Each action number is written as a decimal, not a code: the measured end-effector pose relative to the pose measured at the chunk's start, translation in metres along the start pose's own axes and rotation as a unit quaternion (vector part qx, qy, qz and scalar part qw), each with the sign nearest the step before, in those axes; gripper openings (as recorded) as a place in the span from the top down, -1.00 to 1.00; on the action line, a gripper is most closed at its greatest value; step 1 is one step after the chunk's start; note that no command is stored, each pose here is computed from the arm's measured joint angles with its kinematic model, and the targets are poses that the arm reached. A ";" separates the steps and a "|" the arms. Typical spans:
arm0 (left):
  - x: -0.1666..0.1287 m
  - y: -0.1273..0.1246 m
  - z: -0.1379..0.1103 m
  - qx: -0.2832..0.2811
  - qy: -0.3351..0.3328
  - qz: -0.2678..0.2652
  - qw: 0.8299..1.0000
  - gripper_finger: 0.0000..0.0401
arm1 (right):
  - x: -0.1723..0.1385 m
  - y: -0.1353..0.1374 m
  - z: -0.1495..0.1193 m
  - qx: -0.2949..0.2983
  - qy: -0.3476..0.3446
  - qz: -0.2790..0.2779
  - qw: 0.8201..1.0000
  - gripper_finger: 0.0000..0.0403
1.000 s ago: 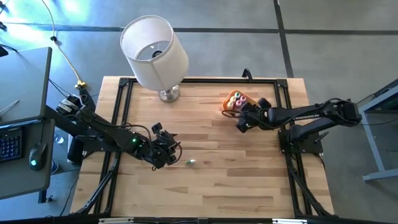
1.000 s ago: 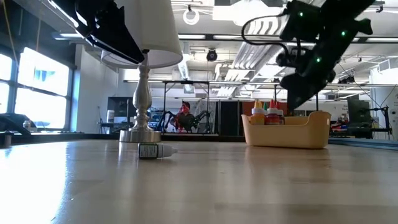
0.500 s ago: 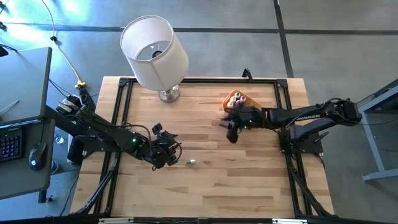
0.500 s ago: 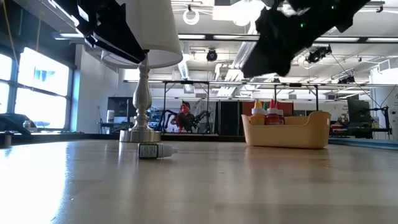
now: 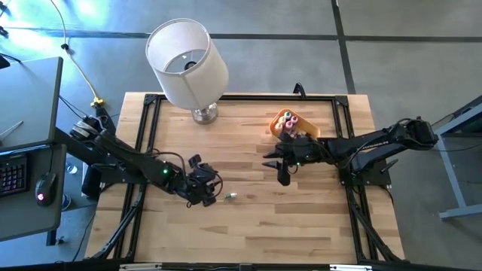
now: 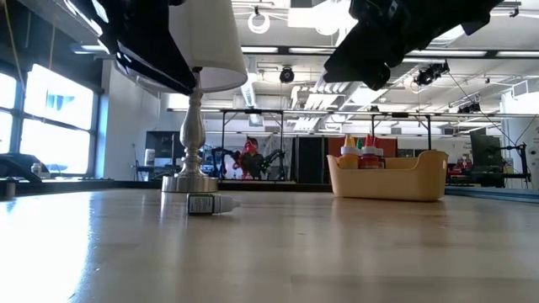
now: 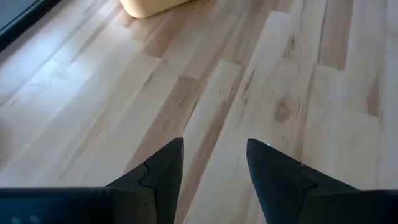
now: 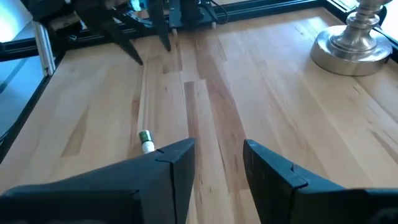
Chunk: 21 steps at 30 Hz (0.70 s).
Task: Pick & Place food coloring
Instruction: Put the small green food coloring bottle into the yellow bin
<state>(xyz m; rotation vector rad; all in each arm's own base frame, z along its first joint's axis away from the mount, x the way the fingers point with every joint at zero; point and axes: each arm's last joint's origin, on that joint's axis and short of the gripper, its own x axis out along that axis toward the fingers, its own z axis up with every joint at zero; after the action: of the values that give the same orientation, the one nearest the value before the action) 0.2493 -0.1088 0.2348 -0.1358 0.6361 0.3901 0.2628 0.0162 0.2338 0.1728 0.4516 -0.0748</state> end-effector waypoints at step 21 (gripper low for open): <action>0.080 -0.048 -0.050 0.038 0.063 -0.063 0.995 0.14 | 0.000 0.000 -0.001 -0.009 0.005 -0.003 1.000 0.36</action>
<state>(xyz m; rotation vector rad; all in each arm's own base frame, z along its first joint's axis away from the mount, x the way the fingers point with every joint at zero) 0.2994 -0.1396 0.1468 -0.1285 0.7622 0.2356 0.2624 0.0161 0.2329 0.1550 0.4620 -0.0752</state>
